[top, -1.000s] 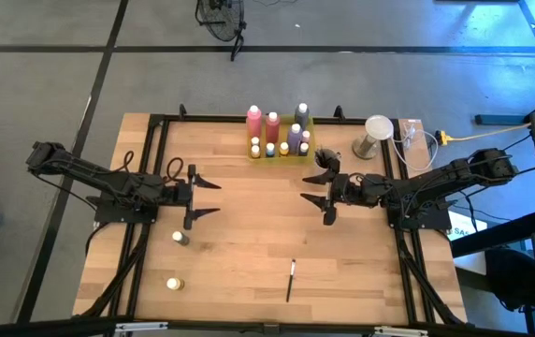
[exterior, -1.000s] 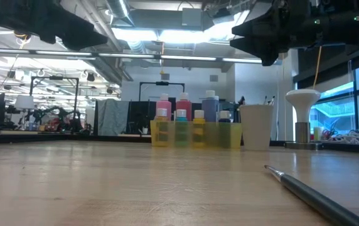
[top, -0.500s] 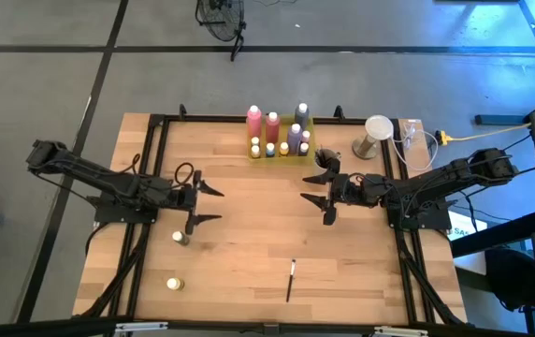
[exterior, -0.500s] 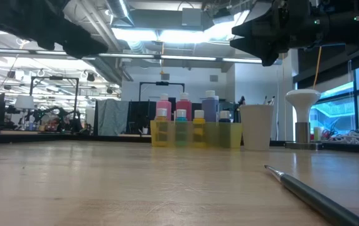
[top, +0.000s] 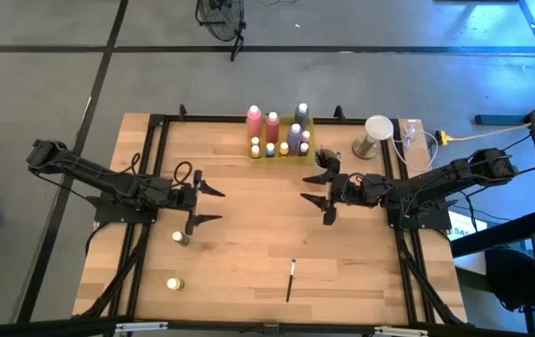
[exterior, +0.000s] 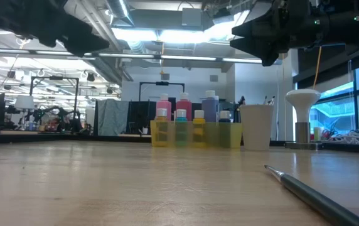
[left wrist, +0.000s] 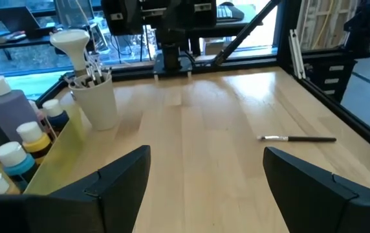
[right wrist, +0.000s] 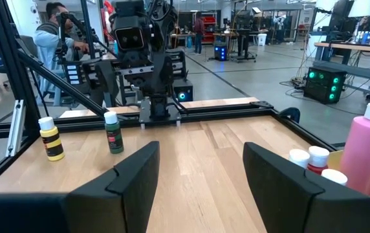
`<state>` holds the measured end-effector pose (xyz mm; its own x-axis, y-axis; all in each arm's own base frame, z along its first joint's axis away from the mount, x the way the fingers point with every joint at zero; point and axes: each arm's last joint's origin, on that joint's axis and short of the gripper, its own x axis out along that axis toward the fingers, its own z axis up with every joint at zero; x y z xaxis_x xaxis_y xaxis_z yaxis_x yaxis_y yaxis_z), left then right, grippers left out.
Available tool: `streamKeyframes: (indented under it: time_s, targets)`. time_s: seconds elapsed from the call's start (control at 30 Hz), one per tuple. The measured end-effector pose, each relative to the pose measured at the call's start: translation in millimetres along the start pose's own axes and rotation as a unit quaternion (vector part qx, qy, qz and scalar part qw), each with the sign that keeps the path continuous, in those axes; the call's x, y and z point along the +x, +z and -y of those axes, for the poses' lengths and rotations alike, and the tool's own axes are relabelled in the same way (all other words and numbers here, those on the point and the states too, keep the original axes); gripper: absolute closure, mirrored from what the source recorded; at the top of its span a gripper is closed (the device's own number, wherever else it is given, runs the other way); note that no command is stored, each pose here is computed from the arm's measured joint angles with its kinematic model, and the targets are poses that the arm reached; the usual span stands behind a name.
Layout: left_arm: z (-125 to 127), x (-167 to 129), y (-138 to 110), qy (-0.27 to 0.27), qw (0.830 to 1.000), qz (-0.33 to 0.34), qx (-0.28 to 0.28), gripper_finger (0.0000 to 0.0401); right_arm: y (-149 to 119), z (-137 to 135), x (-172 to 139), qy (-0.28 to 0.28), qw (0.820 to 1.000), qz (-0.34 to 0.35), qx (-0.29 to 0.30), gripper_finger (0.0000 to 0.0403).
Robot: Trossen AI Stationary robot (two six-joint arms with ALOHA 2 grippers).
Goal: Pick & Place Paint Supplies
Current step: Put the small green paint bottle into the yellow bin
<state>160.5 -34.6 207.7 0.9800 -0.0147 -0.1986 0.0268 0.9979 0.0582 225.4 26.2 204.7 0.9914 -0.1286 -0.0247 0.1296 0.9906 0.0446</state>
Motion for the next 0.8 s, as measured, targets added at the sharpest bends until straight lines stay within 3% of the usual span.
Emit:
streamKeyframes:
  time_s: [0.8]
  targets:
    - [0.0, 0.0, 1.8, 0.000, 1.000, 0.009, -0.001, 0.0104, -0.1, 0.0, 0.0, 0.000, 1.000, 0.000, 0.000, 0.0176]
